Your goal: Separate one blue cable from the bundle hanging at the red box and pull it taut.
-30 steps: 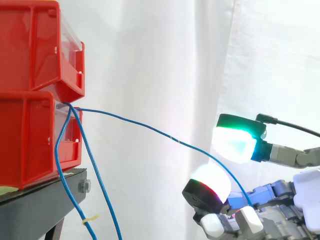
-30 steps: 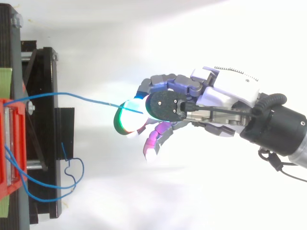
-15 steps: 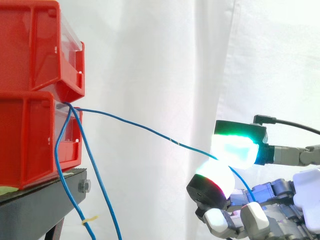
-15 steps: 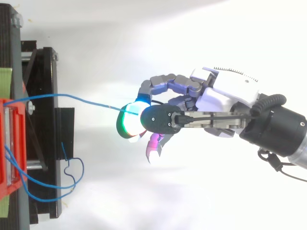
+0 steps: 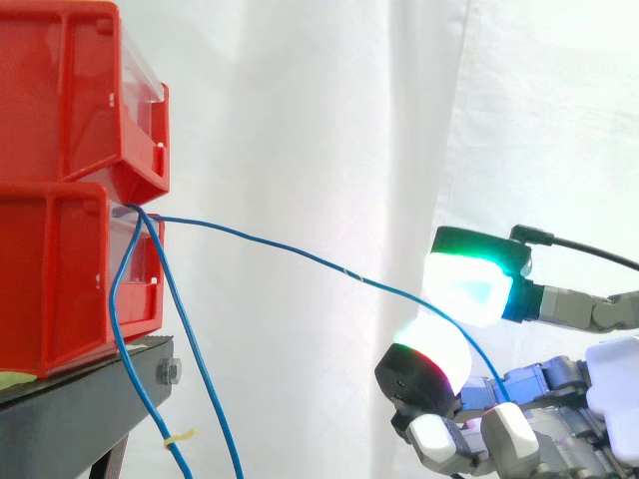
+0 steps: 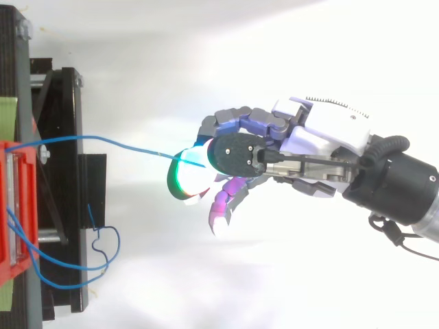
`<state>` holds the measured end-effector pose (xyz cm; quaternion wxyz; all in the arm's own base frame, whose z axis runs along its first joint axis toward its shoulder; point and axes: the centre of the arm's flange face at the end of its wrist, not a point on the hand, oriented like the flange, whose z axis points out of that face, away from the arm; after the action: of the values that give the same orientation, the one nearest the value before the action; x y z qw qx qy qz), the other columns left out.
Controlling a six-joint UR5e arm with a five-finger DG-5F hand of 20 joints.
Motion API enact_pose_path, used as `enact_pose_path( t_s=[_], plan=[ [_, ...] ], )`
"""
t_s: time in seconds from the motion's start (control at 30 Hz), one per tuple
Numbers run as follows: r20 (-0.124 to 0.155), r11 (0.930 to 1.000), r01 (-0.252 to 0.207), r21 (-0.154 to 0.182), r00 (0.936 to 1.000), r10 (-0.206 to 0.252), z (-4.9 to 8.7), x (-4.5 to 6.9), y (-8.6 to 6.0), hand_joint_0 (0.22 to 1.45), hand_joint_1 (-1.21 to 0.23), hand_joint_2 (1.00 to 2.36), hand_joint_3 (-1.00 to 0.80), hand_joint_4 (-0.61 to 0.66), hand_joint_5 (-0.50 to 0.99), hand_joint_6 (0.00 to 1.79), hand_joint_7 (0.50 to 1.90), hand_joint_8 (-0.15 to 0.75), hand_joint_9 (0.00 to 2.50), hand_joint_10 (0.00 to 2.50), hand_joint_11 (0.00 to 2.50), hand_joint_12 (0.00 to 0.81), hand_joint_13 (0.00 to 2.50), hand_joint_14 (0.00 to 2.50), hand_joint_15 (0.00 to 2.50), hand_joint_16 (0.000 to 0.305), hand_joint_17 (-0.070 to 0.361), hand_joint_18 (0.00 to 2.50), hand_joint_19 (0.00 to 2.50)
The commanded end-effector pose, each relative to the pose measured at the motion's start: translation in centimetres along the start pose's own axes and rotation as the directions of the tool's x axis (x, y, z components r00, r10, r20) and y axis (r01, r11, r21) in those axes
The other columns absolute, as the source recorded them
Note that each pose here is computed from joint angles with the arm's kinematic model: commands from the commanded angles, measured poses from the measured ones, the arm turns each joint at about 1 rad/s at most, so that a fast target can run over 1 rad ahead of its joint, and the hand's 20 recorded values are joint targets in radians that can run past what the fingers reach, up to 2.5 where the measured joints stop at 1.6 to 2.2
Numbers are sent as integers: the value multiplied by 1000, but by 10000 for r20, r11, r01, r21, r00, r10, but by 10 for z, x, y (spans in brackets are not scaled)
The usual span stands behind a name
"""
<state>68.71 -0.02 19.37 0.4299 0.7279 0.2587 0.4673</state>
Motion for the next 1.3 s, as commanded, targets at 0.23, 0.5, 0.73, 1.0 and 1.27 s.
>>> enact_pose_path(
  t_s=[0.23,0.5,0.73,1.0,1.27],
  plan=[
    [-9,10000,6,16,10000,-6,0,0,-1,630,-712,1022,-93,37,-180,892,1174,371,956,14,658,444,1196,19,638,52,116,978,609],
    [-44,9999,127,-33,9999,-127,0,1,0,619,-672,1012,-353,99,-172,860,1101,355,970,15,662,432,1188,21,653,50,112,955,628],
    [-51,9998,201,-16,9998,-201,0,1,-1,588,-603,1001,-482,144,-164,806,1116,360,970,18,654,440,1183,21,651,51,114,950,636],
    [-64,9997,243,-36,9997,-243,0,2,0,579,-621,1000,-500,146,-162,797,1139,362,970,18,654,441,1182,22,650,51,115,956,628],
    [-85,9997,252,-39,9996,-252,0,3,-1,634,-772,1024,-138,-6,-163,875,1241,351,982,16,676,426,1189,22,651,49,111,952,618]
  ],
)
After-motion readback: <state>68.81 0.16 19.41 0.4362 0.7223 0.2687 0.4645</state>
